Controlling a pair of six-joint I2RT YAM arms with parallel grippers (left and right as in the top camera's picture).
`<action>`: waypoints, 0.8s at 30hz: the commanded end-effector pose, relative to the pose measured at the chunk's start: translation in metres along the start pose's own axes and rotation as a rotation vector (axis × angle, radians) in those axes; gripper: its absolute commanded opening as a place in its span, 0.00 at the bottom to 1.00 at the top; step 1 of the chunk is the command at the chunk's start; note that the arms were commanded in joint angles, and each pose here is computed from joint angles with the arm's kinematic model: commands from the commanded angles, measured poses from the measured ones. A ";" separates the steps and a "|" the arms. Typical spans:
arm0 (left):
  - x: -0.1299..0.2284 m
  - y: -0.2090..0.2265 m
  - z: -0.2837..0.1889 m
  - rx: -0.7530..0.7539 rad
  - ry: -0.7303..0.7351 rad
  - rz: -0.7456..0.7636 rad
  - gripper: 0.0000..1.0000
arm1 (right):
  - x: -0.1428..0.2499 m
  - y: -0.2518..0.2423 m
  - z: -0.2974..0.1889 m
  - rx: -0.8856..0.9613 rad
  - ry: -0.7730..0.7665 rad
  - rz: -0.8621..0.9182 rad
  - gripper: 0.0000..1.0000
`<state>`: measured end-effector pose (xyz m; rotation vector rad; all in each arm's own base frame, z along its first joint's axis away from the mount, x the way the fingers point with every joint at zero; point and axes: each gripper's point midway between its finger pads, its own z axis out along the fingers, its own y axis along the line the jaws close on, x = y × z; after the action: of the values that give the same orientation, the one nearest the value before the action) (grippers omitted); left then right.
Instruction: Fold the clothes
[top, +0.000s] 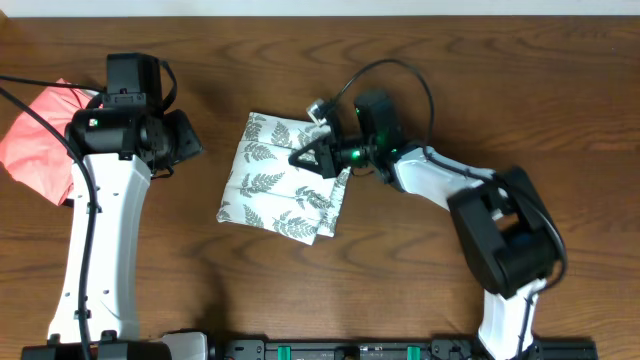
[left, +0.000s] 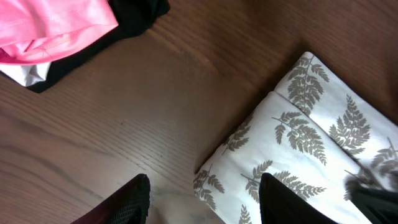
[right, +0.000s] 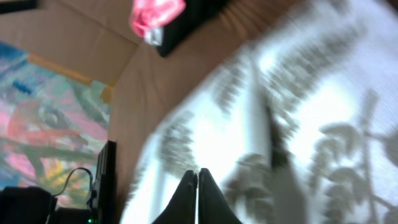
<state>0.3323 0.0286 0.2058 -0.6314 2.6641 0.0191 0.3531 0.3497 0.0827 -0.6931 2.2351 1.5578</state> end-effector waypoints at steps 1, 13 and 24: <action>0.004 0.004 0.005 -0.019 0.019 -0.007 0.57 | 0.008 -0.031 -0.008 0.038 0.002 0.124 0.04; 0.004 0.004 0.006 -0.021 0.025 -0.007 0.58 | 0.038 -0.094 -0.023 0.288 0.031 0.300 0.09; 0.005 0.005 0.006 -0.023 0.028 -0.006 0.59 | 0.027 -0.076 -0.030 0.259 0.044 0.221 0.17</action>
<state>0.3303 0.0286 0.2032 -0.6339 2.6758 0.0225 0.3682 0.3020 0.0205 -0.3821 2.5783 1.3797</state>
